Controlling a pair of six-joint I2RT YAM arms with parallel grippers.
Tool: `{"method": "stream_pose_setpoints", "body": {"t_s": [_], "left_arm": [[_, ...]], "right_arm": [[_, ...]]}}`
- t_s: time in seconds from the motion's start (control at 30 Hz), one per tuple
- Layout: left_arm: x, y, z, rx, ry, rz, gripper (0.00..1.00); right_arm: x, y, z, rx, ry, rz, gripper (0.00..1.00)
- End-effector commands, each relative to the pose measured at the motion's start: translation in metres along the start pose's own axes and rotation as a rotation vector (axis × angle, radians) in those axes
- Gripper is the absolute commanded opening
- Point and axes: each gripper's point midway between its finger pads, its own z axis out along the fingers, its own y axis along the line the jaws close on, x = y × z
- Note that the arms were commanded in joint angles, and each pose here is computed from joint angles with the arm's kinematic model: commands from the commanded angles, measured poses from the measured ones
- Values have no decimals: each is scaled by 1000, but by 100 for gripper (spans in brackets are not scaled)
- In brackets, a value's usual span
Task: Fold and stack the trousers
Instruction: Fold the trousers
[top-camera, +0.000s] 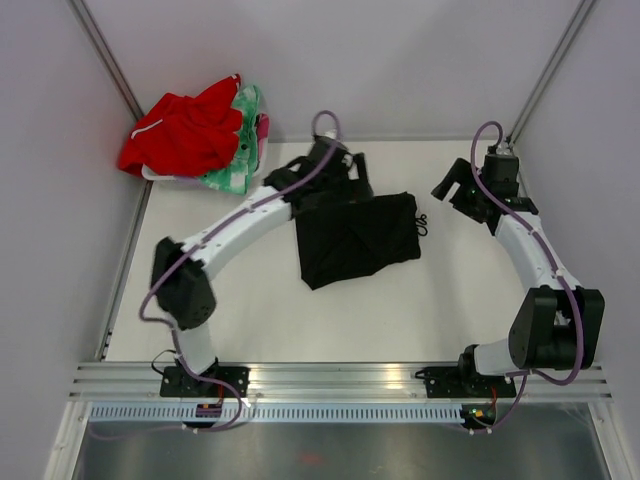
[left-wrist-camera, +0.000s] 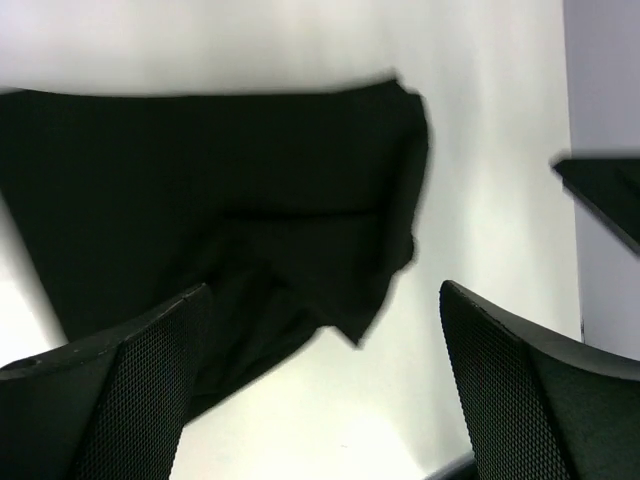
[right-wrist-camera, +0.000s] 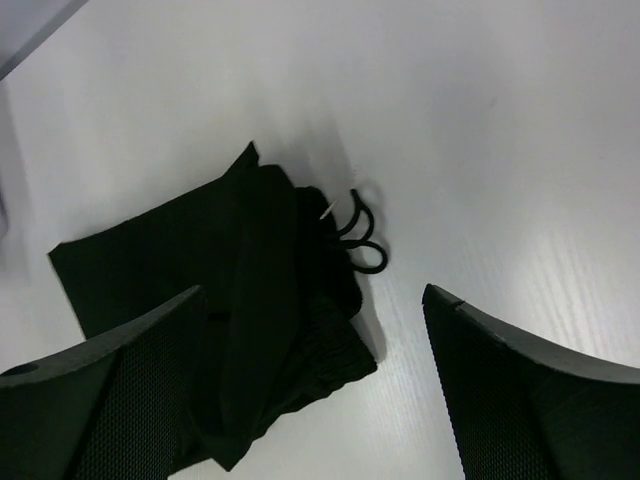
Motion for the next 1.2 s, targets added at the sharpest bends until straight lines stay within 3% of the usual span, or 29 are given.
{"method": "stream_pose_setpoints", "body": {"t_s": [0.0, 0.07, 0.1, 0.23, 0.27, 0.37, 0.53, 1.0, 1.17], "left_arm": [[-45, 81, -62, -83, -145, -25, 100], [-29, 113, -62, -122, -119, -31, 100], [-2, 142, -56, -171, -65, -34, 100], [44, 155, -54, -89, -16, -5, 94], [40, 145, -55, -18, -56, 12, 92], [65, 149, -45, 45, -26, 63, 87], [71, 155, -28, 22, 5, 54, 85], [95, 167, -5, -2, 75, 14, 85], [100, 171, -2, -13, 91, 11, 85]], "right_arm": [[25, 43, -11, -236, 89, -7, 93], [70, 71, -14, -269, 175, -84, 91], [84, 79, -17, -272, 194, -127, 91], [137, 95, -27, -293, 270, -234, 82], [140, 92, -28, -287, 269, -264, 79], [141, 71, -29, -186, 277, -369, 74], [162, 65, -31, -147, 362, -415, 69], [196, 69, -10, -145, 399, -330, 67], [197, 86, -3, -211, 394, -305, 49]]}}
